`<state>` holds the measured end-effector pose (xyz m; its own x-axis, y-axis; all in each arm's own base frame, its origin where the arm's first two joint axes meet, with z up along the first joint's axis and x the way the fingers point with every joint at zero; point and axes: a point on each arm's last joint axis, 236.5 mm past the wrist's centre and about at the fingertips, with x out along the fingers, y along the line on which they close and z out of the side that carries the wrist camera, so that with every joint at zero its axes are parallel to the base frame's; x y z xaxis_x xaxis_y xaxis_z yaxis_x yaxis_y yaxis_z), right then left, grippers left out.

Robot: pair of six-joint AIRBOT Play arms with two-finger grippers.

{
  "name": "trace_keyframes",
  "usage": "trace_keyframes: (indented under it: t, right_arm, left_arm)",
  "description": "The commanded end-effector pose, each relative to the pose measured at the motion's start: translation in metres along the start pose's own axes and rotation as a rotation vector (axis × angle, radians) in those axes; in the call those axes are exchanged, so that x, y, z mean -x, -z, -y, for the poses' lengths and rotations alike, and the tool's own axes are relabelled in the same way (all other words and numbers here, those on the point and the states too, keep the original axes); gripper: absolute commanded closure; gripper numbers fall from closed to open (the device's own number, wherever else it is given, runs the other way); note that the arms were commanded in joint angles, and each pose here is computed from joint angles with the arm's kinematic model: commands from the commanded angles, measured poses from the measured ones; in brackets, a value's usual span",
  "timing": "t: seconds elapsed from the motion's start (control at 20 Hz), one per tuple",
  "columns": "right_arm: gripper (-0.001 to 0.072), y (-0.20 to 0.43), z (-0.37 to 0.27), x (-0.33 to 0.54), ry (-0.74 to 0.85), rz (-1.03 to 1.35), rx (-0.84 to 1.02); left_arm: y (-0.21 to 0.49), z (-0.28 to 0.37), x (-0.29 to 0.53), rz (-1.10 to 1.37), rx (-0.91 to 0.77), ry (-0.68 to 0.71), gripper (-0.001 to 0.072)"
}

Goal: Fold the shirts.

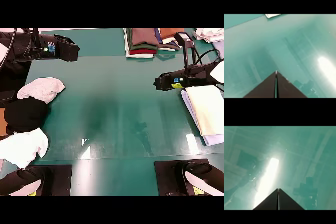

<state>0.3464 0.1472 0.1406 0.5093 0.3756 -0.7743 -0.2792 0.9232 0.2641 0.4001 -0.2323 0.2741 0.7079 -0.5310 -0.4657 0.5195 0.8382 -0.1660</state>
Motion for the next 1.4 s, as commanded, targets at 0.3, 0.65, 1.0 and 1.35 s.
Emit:
trace_keyframes:
  t: [0.3,0.65,1.0,1.35]
  right_arm:
    - [0.07,-0.001,-0.002,0.0,-0.007,0.002,-0.013]
    - [0.0699,0.002,-0.002,0.0,-0.007,-0.01,-0.013]
    - [0.07,0.002,-0.002,0.0,-0.007,-0.009,-0.012]
    - [0.07,0.003,-0.002,0.0,-0.007,-0.012,-0.013]
  left_arm:
    - [0.0,0.0,0.0,0.001,0.0,0.0,0.0686]
    - [-0.015,-0.018,0.002,0.06,-0.055,-0.062,0.0665]
    - [0.122,-0.246,0.015,-0.378,0.188,-0.565,0.0103]
    - [0.283,-0.329,-0.018,-0.623,0.371,-0.632,0.0102]
